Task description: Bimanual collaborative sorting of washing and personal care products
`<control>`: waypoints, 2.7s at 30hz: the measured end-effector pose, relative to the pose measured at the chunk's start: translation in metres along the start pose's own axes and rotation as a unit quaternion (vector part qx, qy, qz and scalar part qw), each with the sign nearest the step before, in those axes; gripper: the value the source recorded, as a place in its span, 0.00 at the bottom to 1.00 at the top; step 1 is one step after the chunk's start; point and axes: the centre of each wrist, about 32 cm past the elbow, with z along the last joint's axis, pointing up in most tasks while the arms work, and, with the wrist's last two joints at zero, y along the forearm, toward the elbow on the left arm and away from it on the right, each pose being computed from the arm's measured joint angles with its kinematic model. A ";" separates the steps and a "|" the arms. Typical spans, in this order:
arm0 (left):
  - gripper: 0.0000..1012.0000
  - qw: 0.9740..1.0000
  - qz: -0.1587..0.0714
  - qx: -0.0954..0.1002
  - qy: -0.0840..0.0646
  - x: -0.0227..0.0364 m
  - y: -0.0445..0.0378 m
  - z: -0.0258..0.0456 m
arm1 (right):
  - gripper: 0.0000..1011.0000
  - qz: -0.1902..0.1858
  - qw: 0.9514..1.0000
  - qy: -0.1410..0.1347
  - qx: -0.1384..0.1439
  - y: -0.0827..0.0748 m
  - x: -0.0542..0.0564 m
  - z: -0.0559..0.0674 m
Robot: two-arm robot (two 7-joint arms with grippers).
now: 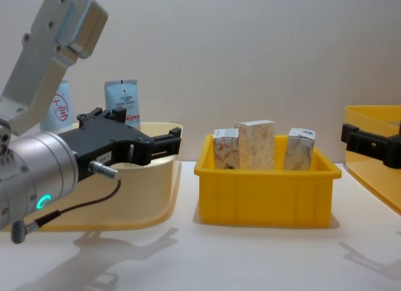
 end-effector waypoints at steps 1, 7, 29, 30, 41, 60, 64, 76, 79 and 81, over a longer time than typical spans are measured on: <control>0.99 1.000 0.000 0.000 0.000 0.0000 0.0000 0.0000 | 0.99 0.000 1.000 0.000 0.000 0.000 0.000 0.000; 0.99 1.000 0.000 0.000 0.000 0.0000 0.0000 0.0000 | 0.99 0.000 1.000 0.000 0.000 0.000 0.000 0.000; 0.99 1.000 0.000 0.000 0.000 0.0000 0.0000 0.0000 | 0.99 0.000 1.000 0.000 0.000 0.000 0.000 0.000; 0.99 1.000 0.000 0.000 0.000 0.0000 0.0000 0.0000 | 0.99 0.000 1.000 0.000 0.000 0.000 0.000 0.000; 0.99 1.000 0.000 0.000 0.000 0.0000 0.0000 0.0000 | 0.99 0.000 1.000 0.000 0.000 0.000 0.000 0.000; 0.99 1.000 0.007 0.005 0.006 0.0044 -0.0023 0.0023 | 0.99 0.000 1.000 0.000 0.000 0.000 0.000 0.000; 0.99 1.000 0.012 0.007 0.011 0.0095 -0.0047 0.0042 | 0.99 0.000 1.000 0.000 0.000 0.000 0.000 0.000; 0.99 0.999 0.032 0.018 0.035 0.0315 -0.0137 0.0077 | 0.99 0.000 1.000 0.000 0.000 0.000 0.000 0.000; 0.99 0.998 0.035 0.020 0.046 0.0369 -0.0158 0.0078 | 0.99 0.000 1.000 0.000 0.000 0.000 0.000 0.000; 0.99 0.998 0.036 0.022 0.052 0.0402 -0.0171 0.0075 | 0.99 0.000 1.000 0.000 0.000 0.000 0.000 0.000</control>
